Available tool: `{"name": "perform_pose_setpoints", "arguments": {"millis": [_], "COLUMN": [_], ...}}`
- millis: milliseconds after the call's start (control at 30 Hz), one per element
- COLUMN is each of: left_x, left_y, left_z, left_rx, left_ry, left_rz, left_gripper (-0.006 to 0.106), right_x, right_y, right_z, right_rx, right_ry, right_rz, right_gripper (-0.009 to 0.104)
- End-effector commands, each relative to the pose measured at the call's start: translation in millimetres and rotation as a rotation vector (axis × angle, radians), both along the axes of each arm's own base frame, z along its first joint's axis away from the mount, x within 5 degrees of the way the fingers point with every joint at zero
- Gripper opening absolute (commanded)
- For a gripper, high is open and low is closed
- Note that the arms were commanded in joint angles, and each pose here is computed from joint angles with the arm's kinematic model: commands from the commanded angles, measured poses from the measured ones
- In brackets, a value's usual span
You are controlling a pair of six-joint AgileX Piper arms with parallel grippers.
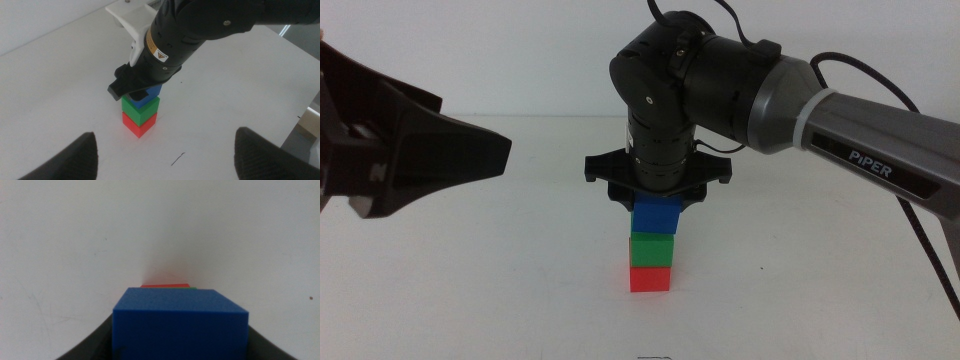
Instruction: Stack red cubes first, then green, then blue cubes in a specific spot.
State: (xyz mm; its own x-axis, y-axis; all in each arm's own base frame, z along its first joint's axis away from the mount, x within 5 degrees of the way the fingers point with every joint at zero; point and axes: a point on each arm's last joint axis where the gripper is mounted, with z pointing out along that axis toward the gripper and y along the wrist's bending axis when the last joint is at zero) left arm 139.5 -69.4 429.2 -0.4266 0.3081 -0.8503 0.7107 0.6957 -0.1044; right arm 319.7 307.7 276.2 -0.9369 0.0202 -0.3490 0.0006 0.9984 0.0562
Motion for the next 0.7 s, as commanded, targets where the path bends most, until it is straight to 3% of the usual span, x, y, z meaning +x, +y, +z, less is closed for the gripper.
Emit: {"name": "perform_pose_setpoints", "arguments": {"millis": [0,200,267,300,333,367,667], "left_x": [-1.5,-1.5,-1.5,-1.5,-1.5,-1.5,-1.5], "left_y": [-2.4,-2.4,-2.4,-2.4,-2.4,-2.4,-2.4], "left_z": [13.3,13.3,13.3,13.3,13.3,13.3,13.3], "left_rx": [-0.07,-0.07,-0.07,-0.07,-0.07,-0.07,-0.07], "left_ry": [-0.056,-0.056,-0.056,-0.056,-0.056,-0.056,-0.056], "left_rz": [0.004,0.004,0.004,0.004,0.004,0.004,0.004], "left_gripper": [0.094,0.094,0.094,0.094,0.094,0.094,0.094], "right_x": [-5.2,-4.5,-4.5,-4.8,-4.8,-4.8,-5.2], "right_y": [-7.1,-6.4,-6.4,-6.1,-6.1,-5.7,-4.2], "right_z": [37.3,32.7,32.6,32.5,32.5,32.6,32.6], "right_rx": [0.047,0.031,0.029,0.032,0.032,0.036,0.038], "right_ry": [-0.084,-0.07,-0.07,-0.067,-0.067,-0.067,-0.066], "right_rz": [0.01,0.011,0.018,0.018,0.018,0.023,0.059], "right_gripper": [-0.001,0.009,0.019,0.034,0.035,0.046,0.057]}}
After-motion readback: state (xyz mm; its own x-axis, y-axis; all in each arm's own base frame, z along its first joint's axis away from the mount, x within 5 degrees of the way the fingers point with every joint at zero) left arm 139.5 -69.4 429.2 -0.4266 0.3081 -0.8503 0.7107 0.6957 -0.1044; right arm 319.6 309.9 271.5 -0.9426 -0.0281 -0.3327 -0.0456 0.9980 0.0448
